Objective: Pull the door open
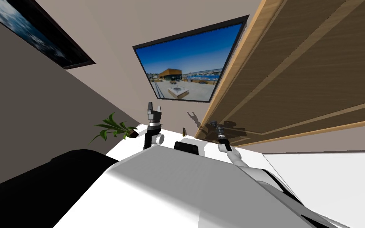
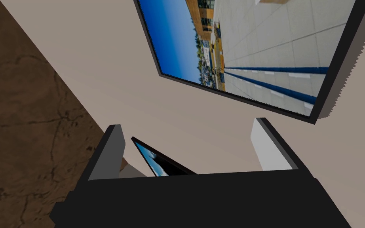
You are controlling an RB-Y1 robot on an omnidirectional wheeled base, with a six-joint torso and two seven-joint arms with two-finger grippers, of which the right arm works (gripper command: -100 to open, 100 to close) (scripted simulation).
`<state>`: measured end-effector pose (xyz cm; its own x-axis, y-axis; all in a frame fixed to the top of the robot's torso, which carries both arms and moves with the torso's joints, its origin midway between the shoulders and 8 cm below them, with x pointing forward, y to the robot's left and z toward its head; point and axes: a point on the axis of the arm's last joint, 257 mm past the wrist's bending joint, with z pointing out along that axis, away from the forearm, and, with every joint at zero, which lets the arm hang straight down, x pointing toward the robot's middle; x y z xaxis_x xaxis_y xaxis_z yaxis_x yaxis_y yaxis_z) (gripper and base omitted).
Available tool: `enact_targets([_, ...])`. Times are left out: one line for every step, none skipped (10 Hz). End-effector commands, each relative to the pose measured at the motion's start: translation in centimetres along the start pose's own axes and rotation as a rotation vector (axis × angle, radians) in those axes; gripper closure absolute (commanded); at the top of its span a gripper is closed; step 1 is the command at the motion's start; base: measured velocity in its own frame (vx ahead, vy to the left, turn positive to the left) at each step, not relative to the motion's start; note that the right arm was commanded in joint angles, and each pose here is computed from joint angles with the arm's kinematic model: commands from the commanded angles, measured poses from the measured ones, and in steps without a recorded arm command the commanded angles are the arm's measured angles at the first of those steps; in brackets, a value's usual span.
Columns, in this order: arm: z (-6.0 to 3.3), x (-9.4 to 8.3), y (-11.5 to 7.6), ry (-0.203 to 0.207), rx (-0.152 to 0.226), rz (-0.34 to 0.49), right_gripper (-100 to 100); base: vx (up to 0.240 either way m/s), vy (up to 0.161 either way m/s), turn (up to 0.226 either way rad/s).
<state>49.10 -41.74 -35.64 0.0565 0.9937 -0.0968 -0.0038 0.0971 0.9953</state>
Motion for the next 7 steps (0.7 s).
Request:
enact_targets([0.18,0.1,0.3,0.003,-0.007,-0.001,100,0.0,0.0,0.0])
enact_targets([0.18,0.1,0.3,0.003,-0.007,-0.001,100,0.0,0.0,0.0])
enact_targets([0.18,0.1,0.3,0.003,-0.007,-0.001,100,0.0,0.0,0.0])
enact_targets([-0.42,-0.3,0.0,0.014,-0.001,-0.002,100,-0.109,-0.039,0.123])
enact_targets([-0.57,-0.4,0.0,0.02,-0.002,-0.003,100,-0.173,-0.052,0.116])
enact_targets([-0.92,-0.5,0.1,0.033,-0.004,-0.004,100,-0.195,-0.049,0.113])
enact_targets([-1.31,-0.7,0.1,0.049,-0.005,-0.005,100,-0.207,-0.039,0.115])
